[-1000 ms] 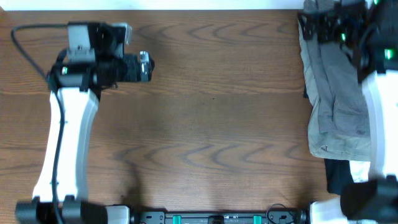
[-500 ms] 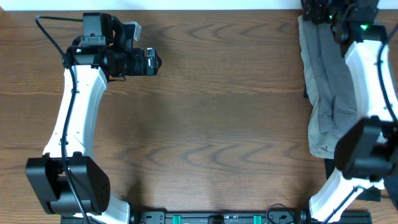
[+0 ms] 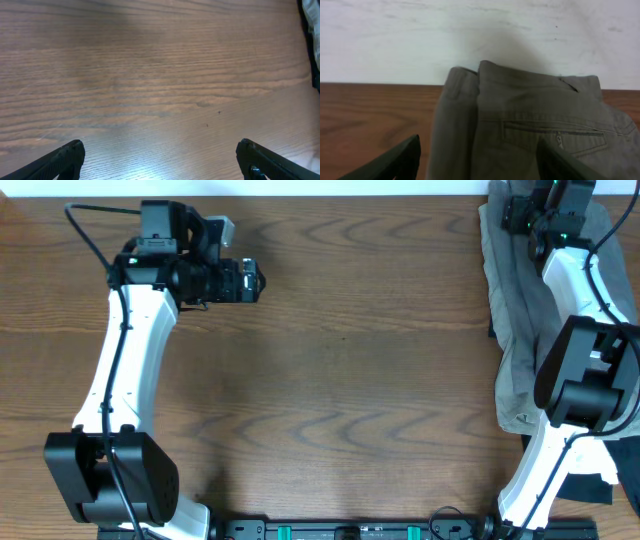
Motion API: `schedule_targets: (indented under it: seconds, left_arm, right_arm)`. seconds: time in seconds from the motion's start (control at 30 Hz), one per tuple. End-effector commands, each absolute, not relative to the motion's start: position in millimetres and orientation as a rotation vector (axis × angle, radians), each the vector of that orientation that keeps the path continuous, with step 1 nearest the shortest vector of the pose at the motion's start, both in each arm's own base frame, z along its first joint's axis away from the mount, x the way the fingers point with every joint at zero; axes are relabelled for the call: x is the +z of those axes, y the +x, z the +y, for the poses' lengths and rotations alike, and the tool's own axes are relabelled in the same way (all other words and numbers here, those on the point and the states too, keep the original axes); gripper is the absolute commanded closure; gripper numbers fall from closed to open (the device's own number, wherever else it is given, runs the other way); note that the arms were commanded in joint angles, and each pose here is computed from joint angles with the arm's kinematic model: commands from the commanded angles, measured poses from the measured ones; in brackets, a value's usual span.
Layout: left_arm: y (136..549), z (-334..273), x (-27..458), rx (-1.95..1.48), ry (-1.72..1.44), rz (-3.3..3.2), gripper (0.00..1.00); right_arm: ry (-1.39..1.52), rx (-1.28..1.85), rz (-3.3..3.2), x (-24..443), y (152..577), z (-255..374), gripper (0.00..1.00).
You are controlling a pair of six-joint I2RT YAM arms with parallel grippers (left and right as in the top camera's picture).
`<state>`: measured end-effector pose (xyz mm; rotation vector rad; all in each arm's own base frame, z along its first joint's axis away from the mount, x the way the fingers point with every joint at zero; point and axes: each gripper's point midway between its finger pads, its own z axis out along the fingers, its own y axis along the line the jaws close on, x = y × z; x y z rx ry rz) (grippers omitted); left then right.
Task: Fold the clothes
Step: 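Reach the right gripper to the top of the grey shorts stack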
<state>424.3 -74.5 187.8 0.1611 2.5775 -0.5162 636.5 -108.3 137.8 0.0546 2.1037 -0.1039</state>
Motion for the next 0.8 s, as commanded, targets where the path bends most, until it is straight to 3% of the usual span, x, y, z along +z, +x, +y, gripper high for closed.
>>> schedule_targets:
  seconds: [0.0,0.2,0.43,0.77]
  left_arm:
    - [427,-81,189,-0.463,0.207,2.575,0.02]
    - [426,-91,186,-0.374,0.247,2.587,0.02]
    - [424,-98,186,-0.381,0.27,2.586,0.02]
    - [426,-98,187,-0.38,0.271,2.579,0.02]
  right_arm:
    - [0.151,-0.093,2.124,112,639,-127,0.29]
    - [0.188,-0.073,2.212,72,630,-137,0.37]
    - [0.205,-0.036,2.287,57,618,-134,0.45]
    - [0.237,-0.033,2.328,60,610,-141,0.79]
